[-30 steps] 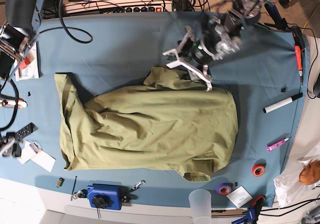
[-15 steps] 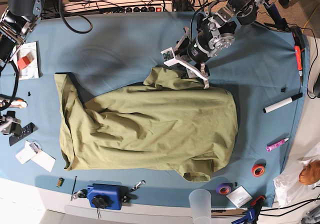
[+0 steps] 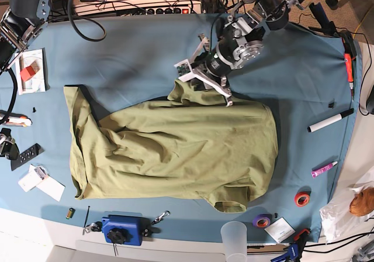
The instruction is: Layout the t-shirt on the table in an organized manner, then fold the t-shirt properly
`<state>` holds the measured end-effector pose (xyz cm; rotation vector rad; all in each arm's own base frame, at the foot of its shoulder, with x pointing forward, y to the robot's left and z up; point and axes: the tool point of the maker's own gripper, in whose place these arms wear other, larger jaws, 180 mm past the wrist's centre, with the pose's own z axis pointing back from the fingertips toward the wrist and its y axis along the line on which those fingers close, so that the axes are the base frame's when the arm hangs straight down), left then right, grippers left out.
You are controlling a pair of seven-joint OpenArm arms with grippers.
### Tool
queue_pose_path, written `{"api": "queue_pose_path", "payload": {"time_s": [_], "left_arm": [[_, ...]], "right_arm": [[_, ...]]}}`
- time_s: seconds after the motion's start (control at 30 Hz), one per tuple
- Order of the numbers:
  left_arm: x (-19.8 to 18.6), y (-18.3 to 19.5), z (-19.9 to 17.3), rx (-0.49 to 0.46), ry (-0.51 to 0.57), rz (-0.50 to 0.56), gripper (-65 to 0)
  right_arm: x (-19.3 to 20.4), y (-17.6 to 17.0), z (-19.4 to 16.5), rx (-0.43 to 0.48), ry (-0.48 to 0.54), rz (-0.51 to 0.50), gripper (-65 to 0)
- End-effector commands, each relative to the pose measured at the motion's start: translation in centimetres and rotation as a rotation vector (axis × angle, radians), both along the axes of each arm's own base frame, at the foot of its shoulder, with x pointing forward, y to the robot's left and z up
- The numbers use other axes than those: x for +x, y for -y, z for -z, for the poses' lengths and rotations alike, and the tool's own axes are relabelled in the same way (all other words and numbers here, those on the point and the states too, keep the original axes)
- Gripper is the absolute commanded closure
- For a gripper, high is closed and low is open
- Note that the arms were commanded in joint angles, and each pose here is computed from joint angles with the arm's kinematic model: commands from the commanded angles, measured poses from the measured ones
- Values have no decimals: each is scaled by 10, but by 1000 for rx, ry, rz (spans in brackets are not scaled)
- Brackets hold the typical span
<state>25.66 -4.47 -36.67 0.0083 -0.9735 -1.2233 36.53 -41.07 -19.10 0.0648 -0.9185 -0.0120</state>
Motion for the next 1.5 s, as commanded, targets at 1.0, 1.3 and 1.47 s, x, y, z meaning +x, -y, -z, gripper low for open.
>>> {"api": "queue_pose_path", "payload": {"time_s": [1.0,1.3,1.47], "left_arm": [[18,-56,-34,106,59,-356,0],[18,-56,-34,105,61,-356,0],[18,-56,-34,105,61,-356,0]], "right_arm": [[-99,-79,139,283,-229,-193,-255],[-112,-88,181,231,-335,-140,-256],[-110,-100,186,265,-315,-140,-255]]}}
